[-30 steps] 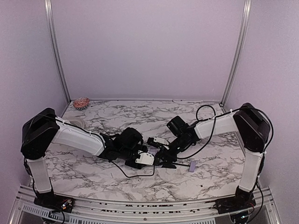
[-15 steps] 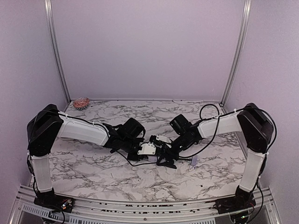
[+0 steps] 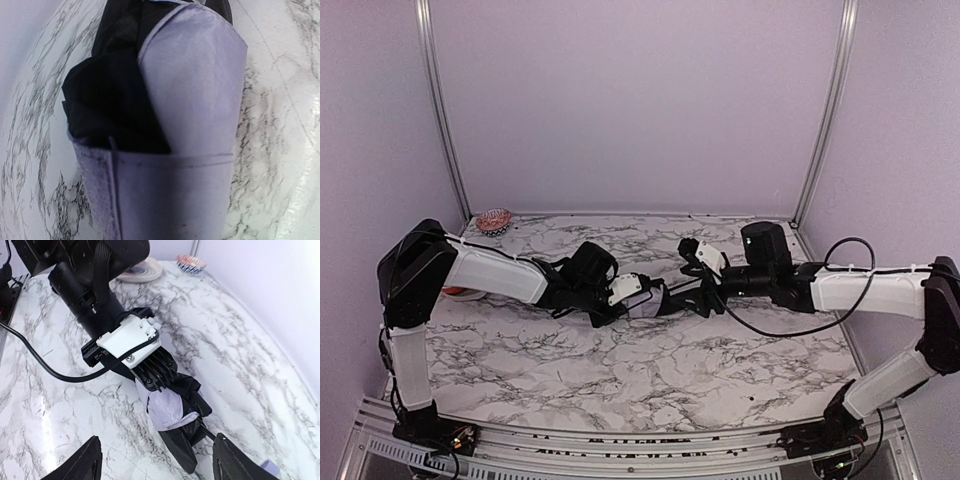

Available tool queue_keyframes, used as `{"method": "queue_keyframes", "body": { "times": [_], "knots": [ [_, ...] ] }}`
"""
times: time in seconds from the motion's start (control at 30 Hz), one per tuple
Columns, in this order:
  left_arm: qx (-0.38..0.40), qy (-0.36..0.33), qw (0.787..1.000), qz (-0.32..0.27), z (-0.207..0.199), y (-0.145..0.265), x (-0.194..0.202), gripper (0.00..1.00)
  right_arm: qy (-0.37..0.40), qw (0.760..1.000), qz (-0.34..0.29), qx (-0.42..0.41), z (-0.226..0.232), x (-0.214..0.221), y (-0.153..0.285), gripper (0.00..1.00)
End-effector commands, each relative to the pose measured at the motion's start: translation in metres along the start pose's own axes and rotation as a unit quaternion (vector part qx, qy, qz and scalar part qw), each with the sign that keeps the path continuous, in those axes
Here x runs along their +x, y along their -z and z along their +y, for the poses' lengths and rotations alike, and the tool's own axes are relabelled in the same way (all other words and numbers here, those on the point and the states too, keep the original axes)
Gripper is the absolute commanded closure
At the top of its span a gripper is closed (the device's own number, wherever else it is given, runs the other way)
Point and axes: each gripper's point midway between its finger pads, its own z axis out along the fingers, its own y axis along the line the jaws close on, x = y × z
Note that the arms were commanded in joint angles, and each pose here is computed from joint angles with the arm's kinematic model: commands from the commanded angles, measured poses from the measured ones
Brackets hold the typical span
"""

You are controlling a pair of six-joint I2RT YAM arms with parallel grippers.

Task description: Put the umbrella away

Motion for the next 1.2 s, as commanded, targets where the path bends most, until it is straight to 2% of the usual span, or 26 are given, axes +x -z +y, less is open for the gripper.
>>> {"method": "queue_keyframes", "body": {
  "times": [0.0,0.2,0.53,0.63,0.9,1.17],
  "knots": [
    [-0.063,0.054,0.995,0.050,0.023,-0.002,0.021,1.00,0.008,0.995,-0.058,0.077,-0.024,-0.020,0.012,0.27],
    [-0.163,0.063,0.984,0.015,0.077,0.047,-0.018,1.00,-0.013,0.994,-0.092,0.058,-0.015,-0.022,0.014,0.29],
    [-0.168,0.050,0.982,-0.064,0.099,0.129,-0.079,1.00,0.028,0.972,-0.232,-0.006,0.001,-0.062,0.047,0.29],
    [-0.169,0.052,0.980,-0.089,0.103,0.147,-0.094,1.00,0.042,0.971,-0.236,-0.007,-0.001,-0.062,0.043,0.31],
    [-0.207,0.026,0.974,-0.094,0.117,0.173,-0.120,1.00,0.023,0.962,-0.269,-0.050,-0.001,-0.067,0.024,0.28],
    [-0.193,0.024,0.971,-0.137,0.113,0.192,-0.144,1.00,0.008,0.961,-0.266,-0.072,-0.010,-0.068,-0.017,0.26]
  ]
}}
